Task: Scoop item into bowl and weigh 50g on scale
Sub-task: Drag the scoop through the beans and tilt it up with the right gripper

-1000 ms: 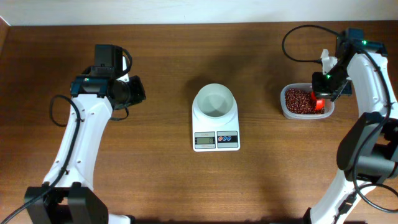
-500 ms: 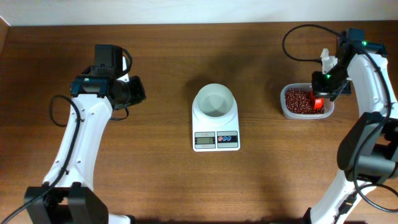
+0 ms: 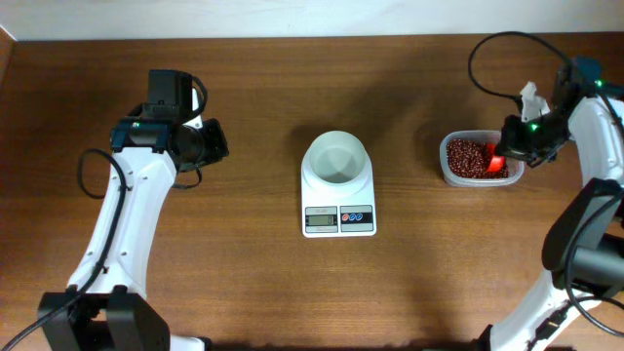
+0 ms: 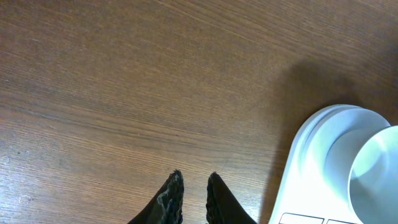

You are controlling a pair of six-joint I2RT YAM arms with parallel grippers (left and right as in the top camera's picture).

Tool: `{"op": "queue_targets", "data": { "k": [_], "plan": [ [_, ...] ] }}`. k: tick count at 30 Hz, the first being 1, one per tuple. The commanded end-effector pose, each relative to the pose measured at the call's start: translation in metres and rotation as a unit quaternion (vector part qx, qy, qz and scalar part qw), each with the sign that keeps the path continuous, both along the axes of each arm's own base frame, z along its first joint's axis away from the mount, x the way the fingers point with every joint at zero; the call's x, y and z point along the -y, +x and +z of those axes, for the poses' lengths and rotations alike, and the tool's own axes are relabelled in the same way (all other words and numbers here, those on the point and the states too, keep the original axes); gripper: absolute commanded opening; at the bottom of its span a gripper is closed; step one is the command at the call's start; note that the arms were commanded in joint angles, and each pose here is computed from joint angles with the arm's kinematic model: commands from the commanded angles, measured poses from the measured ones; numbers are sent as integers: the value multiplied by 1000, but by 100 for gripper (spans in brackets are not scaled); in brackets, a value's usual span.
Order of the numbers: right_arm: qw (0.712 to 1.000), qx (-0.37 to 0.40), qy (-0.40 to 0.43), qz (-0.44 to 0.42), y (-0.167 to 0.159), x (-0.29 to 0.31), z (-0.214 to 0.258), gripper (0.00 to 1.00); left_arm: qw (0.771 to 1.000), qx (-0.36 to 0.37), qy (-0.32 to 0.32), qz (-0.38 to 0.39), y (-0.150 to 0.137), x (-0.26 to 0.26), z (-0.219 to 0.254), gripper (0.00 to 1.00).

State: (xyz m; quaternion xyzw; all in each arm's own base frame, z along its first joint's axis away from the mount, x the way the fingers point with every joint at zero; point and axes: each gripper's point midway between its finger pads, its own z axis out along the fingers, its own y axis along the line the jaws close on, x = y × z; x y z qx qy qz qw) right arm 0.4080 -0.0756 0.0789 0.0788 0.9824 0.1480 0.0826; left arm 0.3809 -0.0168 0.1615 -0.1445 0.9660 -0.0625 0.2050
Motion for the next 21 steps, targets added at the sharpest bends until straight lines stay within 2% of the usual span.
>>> {"op": "queue_targets", "data": {
  "k": [1, 6, 13, 17, 21],
  "plan": [
    [998, -20, 49, 12, -10, -20, -27, 4, 1000, -1, -2, -11, 2, 3, -1, 17],
    [998, -18, 59, 12, -10, -23, -27, 4, 1000, -1, -2, -11, 2, 3, -2, 18],
    [993, 6, 119, -10, -7, -18, -17, 4, 1000, -1, -2, -11, 2, 3, -1, 18],
    [981, 40, 187, -28, -5, -12, -2, 4, 1000, -1, -2, -11, 2, 3, -1, 18],
    [978, 38, 200, -45, -11, -3, -3, 4, 1000, -1, -2, -11, 2, 3, -1, 19]
  ]
}}
